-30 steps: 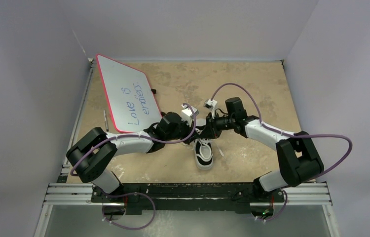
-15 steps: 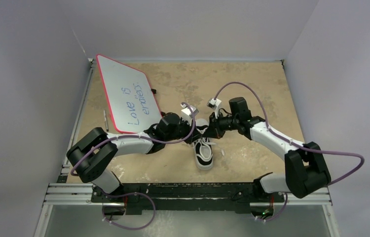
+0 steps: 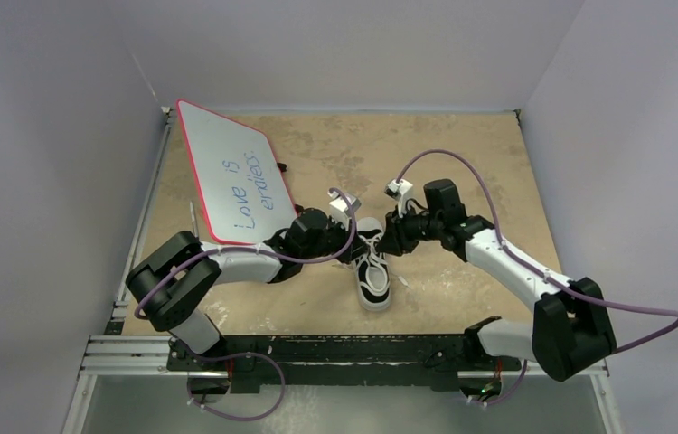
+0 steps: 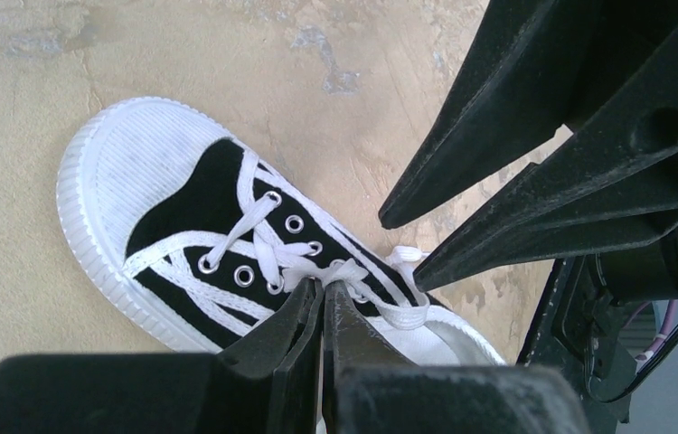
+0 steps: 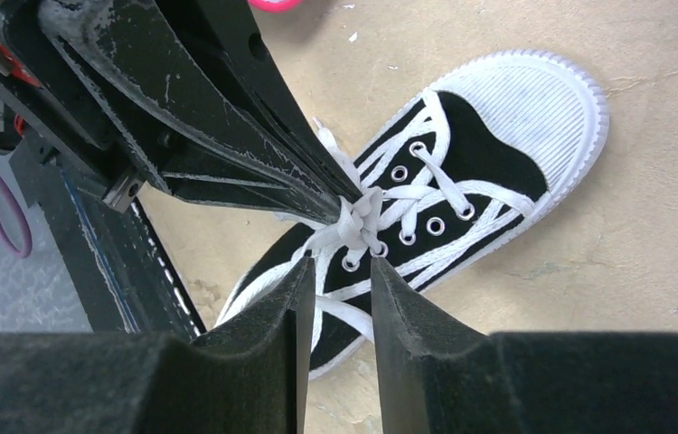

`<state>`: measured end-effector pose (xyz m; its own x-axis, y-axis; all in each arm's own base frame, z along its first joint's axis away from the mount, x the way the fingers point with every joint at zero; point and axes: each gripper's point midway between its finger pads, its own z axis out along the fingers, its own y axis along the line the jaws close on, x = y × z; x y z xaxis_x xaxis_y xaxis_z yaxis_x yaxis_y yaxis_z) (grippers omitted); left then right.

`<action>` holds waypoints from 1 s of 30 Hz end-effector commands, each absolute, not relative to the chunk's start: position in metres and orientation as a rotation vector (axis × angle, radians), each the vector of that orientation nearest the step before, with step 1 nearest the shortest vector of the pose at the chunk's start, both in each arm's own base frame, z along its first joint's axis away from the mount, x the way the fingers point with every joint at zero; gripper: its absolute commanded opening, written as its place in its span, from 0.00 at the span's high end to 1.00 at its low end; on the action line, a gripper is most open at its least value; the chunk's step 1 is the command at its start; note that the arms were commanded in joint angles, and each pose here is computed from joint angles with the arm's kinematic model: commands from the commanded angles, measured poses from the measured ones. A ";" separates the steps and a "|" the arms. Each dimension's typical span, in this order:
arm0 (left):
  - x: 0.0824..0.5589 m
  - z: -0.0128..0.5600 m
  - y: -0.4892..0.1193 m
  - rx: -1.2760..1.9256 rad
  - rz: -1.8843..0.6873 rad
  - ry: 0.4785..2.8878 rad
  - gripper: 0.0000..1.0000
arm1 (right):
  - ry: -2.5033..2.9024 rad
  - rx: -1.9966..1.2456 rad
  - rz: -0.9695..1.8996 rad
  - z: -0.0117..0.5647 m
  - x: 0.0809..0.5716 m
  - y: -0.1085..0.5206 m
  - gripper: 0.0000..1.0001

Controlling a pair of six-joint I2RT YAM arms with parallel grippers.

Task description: Tie the shoes

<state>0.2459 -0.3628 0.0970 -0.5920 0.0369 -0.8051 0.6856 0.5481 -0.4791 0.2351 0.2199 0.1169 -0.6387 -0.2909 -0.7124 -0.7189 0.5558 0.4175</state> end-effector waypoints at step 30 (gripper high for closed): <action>0.259 0.110 -0.360 0.522 -1.061 1.951 1.00 | 2.064 -0.950 1.028 0.123 0.243 0.237 1.00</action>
<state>0.2475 -0.3567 0.0914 -0.5998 0.0331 -0.7995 0.6734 0.5605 -0.4820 0.2484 0.2369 0.1050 -0.5861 -0.3195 -0.7445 -0.7819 0.4639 0.4164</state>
